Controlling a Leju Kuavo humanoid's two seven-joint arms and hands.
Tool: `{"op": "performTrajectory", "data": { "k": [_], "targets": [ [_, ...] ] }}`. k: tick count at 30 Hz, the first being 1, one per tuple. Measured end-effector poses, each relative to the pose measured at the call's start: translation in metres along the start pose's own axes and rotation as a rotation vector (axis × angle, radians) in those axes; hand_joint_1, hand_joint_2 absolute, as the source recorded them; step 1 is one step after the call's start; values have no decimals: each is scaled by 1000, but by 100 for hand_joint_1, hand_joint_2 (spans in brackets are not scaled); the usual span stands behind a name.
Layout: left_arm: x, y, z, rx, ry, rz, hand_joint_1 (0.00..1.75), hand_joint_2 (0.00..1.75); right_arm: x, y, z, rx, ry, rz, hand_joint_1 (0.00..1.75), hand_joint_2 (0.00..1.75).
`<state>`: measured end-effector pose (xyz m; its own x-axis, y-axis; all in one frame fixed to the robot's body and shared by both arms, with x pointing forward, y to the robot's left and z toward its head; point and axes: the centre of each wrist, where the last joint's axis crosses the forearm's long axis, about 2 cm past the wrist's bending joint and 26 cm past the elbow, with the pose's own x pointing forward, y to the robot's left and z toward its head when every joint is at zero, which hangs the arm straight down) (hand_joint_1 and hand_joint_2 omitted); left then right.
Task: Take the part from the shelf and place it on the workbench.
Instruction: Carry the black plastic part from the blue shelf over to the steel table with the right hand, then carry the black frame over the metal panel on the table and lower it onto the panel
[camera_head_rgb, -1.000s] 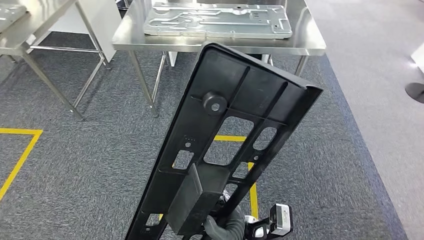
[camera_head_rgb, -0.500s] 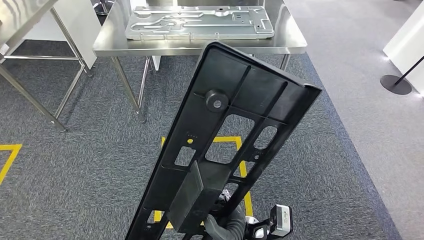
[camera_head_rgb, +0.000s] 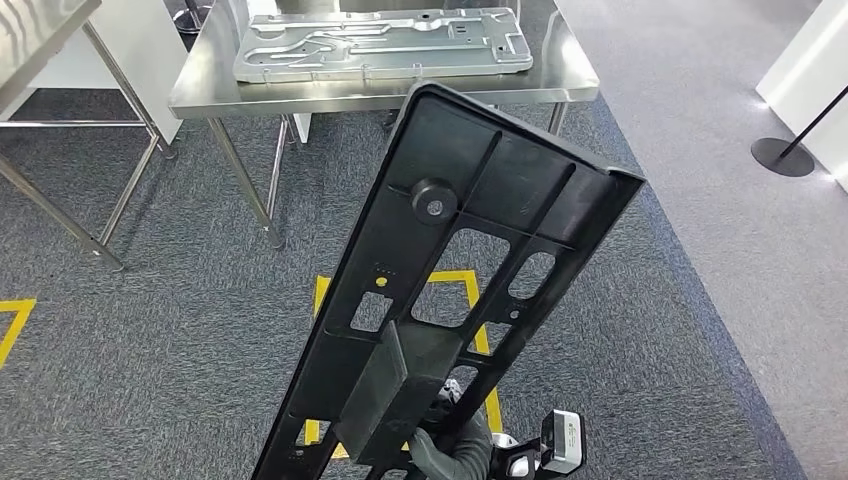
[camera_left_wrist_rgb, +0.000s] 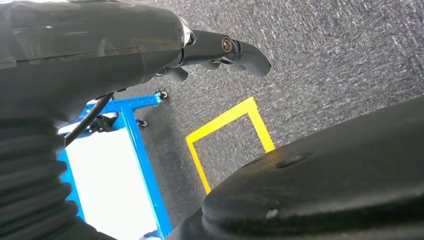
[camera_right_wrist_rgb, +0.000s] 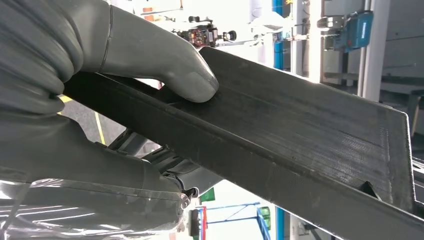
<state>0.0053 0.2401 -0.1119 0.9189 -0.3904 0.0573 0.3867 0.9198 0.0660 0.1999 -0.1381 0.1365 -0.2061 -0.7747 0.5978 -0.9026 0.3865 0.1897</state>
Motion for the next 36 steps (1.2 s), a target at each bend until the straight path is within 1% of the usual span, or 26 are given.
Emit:
{"op": "performTrajectory", "data": {
  "k": [6, 15, 22, 32, 36],
  "targets": [
    [2, 2, 0, 10, -25, -1, 0, 175, 0, 0, 0, -3, 5, 10, 175, 175],
    [-2, -1, 0, 17, -30, 0, 0, 175, 0, 0, 2, -7, 9, 14, 175, 175],
    [-2, -2, 0, 25, -34, -7, 0, 175, 1, -1, 5, -9, 17, 17, 175, 175],
    [-2, -1, 0, 33, -38, -23, 0, 175, 4, -1, 3, -7, 12, 34, 175, 175],
    [1, 0, 0, 36, -51, -22, 0, 175, 4, 0, 4, -12, 33, 65, 175, 175]
  ]
}}
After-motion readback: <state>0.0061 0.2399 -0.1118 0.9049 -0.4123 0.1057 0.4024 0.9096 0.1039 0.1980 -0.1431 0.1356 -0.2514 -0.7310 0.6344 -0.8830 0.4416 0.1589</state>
